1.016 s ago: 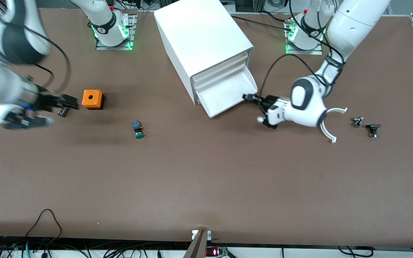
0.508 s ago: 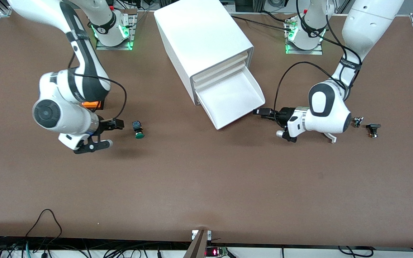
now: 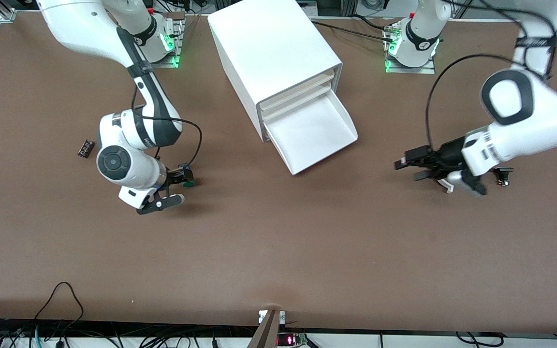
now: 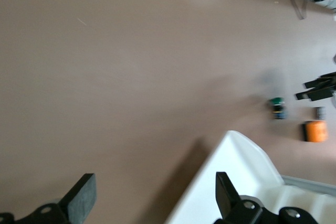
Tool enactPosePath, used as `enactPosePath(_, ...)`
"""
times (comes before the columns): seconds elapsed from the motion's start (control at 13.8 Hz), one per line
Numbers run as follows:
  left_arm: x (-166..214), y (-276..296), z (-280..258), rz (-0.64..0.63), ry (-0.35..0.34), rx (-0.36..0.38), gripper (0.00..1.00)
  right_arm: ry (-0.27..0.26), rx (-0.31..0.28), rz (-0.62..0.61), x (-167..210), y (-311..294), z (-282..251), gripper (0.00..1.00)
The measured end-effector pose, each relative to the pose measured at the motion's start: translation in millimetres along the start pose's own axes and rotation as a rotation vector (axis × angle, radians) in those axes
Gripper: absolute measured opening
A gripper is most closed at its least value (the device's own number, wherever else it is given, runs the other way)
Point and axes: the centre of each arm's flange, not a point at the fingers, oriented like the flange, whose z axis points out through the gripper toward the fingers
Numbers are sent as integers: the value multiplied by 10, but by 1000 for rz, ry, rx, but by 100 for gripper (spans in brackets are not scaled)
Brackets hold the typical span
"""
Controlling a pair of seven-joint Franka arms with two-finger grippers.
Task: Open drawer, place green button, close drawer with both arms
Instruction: 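Grasp the green push button with the right gripper while the left gripper withdraws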
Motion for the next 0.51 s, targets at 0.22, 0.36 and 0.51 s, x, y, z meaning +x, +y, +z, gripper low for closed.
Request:
enactPosePath(0.22, -178, 100, -811, 107, -64, 249, 100, 28, -11, -42, 62, -264, 268, 100)
enactPosePath(0.36, -317, 344, -1282, 102, -132, 376, 100, 34, -14, -48, 27, -294, 421, 100)
enactPosePath(0.51, -380, 605, -1577, 34, -165, 487, 100, 24, -16, -49, -69, -251, 458, 100)
